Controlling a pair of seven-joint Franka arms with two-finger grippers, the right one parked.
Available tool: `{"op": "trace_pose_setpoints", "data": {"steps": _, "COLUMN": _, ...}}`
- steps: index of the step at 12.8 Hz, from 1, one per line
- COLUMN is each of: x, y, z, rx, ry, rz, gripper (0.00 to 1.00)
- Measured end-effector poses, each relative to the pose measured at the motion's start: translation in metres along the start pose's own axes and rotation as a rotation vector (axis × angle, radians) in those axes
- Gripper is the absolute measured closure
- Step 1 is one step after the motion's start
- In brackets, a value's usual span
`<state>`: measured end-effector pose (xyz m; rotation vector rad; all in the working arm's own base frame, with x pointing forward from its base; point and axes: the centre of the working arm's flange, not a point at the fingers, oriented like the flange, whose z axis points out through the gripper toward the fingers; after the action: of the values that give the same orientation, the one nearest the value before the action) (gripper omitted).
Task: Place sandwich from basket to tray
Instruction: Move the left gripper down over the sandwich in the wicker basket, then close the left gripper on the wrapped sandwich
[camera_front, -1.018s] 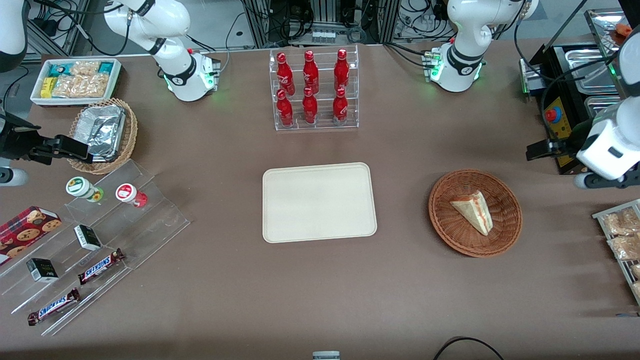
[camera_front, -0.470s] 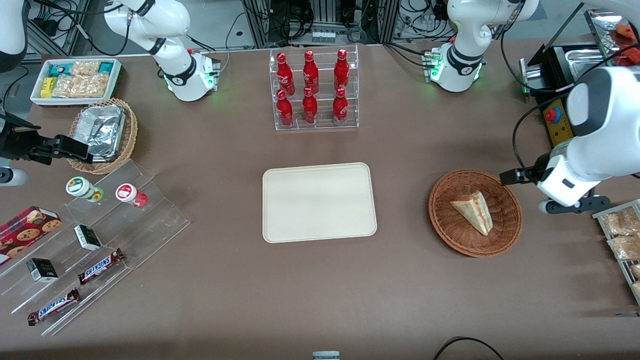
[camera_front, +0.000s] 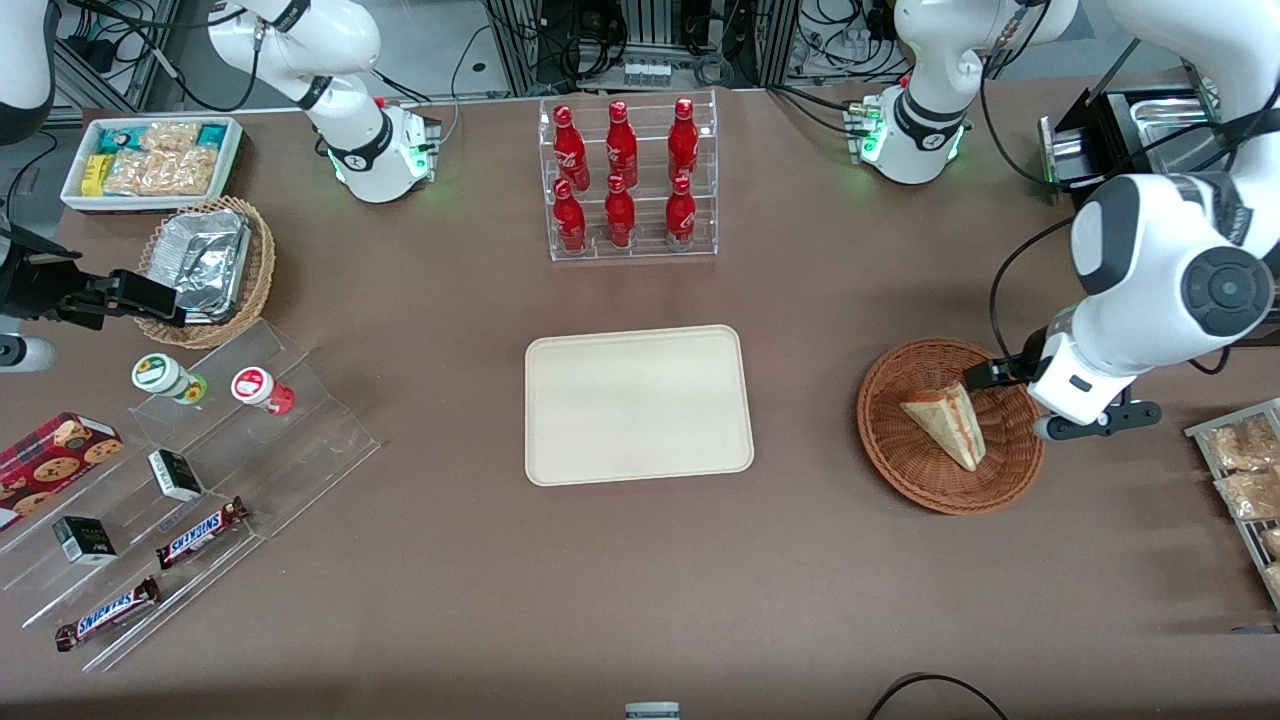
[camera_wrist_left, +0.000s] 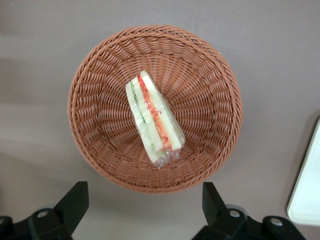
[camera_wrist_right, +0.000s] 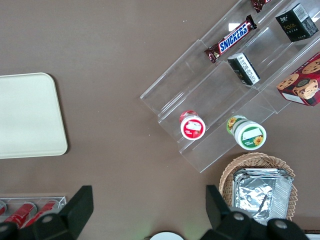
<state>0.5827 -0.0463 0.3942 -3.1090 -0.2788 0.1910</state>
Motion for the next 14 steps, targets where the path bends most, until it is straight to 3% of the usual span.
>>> {"op": "trace_pose_setpoints", "data": {"steps": 5, "x": -0.007, "y": -0.002, "z": 0.048, "rx": -0.021, "ry": 0.063, "rz": -0.121, "gripper": 0.00}}
{"op": "trace_pose_setpoints", "data": {"steps": 8, "x": -0.011, "y": -0.003, "z": 0.066, "rx": -0.041, "ry": 0.096, "rz": -0.274, "gripper": 0.00}}
{"op": "trace_pose_setpoints", "data": {"steps": 11, "x": -0.014, "y": 0.002, "z": 0.073, "rx": -0.065, "ry": 0.095, "rz": -0.439, "gripper": 0.00}}
{"op": "trace_pose_setpoints", "data": {"steps": 14, "x": -0.016, "y": 0.008, "z": 0.077, "rx": -0.098, "ry": 0.072, "rz": -0.499, "gripper": 0.00}}
